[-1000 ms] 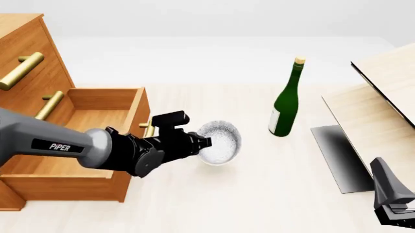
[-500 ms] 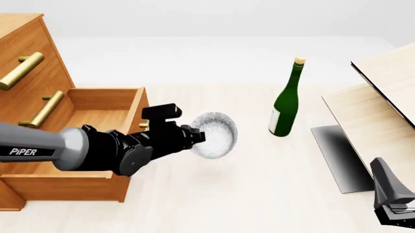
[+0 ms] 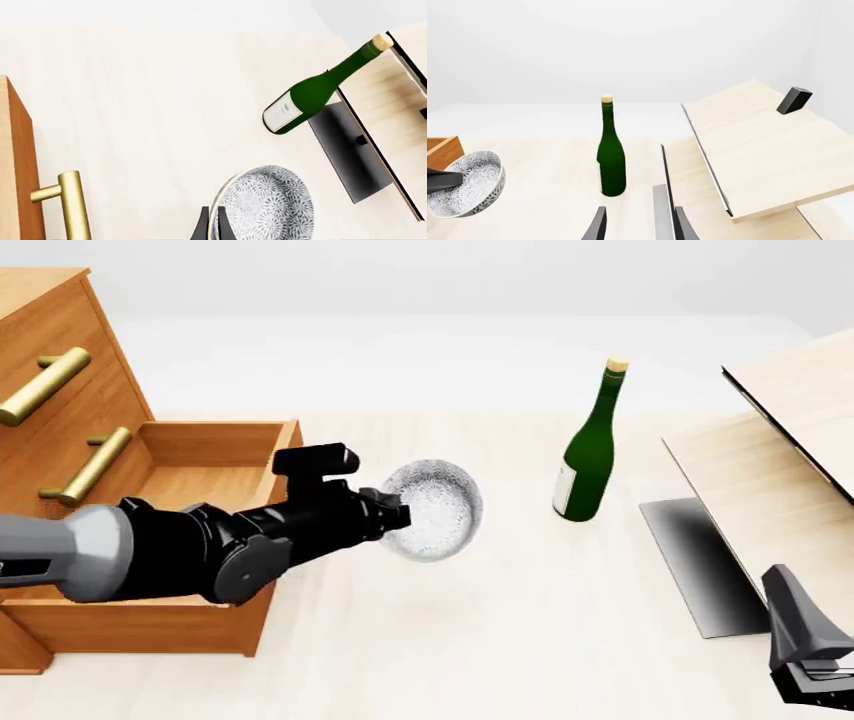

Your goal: Put the bowl in the bottom drawer of the cabinet and close it.

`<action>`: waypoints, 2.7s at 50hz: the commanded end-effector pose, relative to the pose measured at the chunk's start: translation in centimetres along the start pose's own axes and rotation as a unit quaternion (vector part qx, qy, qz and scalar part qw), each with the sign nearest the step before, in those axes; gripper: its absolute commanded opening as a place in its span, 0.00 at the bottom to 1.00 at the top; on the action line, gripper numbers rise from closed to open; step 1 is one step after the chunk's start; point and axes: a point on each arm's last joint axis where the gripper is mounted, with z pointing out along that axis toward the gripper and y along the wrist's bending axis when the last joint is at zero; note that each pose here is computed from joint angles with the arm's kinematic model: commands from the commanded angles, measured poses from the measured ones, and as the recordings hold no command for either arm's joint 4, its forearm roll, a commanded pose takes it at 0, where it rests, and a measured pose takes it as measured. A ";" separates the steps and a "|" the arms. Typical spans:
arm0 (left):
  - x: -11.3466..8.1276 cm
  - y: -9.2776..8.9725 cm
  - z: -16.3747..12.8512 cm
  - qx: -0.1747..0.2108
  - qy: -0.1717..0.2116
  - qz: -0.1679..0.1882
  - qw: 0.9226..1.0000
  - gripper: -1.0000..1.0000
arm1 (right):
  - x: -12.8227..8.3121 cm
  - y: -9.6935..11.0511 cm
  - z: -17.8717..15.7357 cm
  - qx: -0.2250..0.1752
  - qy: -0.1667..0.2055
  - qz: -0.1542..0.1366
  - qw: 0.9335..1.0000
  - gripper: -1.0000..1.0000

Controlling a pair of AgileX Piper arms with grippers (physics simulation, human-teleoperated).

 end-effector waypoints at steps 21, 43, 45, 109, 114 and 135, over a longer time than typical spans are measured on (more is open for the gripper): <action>-2.0 0.2 -3.9 -0.002 -0.038 0.023 0.999 0.00 | 0.0 0.0 0.0 0.000 0.000 0.000 1.000 1.00; -3.0 0.6 -7.2 -0.007 -0.064 0.040 0.997 0.00 | 0.0 0.0 0.0 0.000 0.000 0.000 1.000 1.00; -3.0 0.6 -7.5 -0.006 -0.067 0.041 0.997 0.00 | 0.0 0.0 0.0 0.000 0.000 0.000 1.000 1.00; -4.7 3.9 -14.2 -0.078 -0.129 0.028 0.988 0.00 | 0.0 0.0 0.0 0.000 0.000 0.000 1.000 1.00; -4.5 4.2 -14.5 -0.084 -0.129 0.026 0.988 0.00 | 0.0 0.0 0.0 0.000 0.000 0.000 1.000 1.00; -4.8 6.7 -15.9 -0.140 -0.153 0.008 0.978 0.00 | 0.0 0.0 0.0 0.000 0.000 0.000 1.000 1.00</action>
